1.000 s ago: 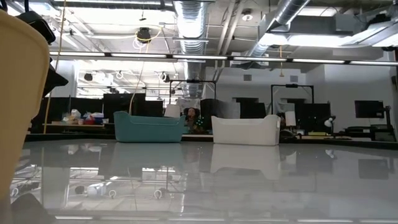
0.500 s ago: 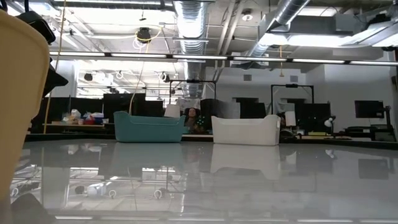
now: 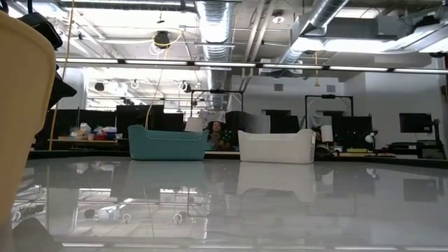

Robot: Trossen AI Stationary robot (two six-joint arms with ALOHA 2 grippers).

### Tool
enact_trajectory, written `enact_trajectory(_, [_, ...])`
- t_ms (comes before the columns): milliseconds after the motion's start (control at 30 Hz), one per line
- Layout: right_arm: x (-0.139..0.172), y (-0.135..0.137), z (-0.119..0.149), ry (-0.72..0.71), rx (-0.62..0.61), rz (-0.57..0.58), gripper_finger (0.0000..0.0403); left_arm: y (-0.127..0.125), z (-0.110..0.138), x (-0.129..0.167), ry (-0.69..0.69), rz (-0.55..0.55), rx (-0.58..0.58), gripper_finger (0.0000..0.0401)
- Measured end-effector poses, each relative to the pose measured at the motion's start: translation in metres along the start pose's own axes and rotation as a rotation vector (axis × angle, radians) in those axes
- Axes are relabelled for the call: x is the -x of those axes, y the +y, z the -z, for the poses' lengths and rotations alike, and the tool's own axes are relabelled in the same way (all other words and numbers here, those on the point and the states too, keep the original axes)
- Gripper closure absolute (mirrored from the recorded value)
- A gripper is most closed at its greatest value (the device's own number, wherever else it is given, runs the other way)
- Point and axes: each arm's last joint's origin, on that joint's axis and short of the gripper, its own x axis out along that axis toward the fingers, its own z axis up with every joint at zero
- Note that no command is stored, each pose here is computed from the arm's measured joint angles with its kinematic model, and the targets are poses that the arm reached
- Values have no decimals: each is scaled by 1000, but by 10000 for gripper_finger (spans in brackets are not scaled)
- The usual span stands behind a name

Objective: Sort crayons
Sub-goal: Put the purple crayon into the blue bin, then return to Home Position

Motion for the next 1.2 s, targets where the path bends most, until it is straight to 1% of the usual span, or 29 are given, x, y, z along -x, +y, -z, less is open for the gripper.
enact_trajectory(167, [0, 1, 3, -1, 9, -8, 388, 0, 0, 0, 0, 0, 0, 173])
enact_trajectory(333, [0, 7, 2, -12, 42, -68, 366, 0, 0, 0, 0, 0, 0, 173])
enact_trajectory(533, [0, 6, 0, -12, 58, -62, 344, 0, 0, 0, 0, 0, 0, 173])
enact_trajectory(900, [0, 6, -1, -11, 57, -63, 341, 0, 0, 0, 0, 0, 0, 173])
enact_trajectory(1200, [0, 6, -3, -11, 32, -64, 341, 0, 0, 0, 0, 0, 0, 173])
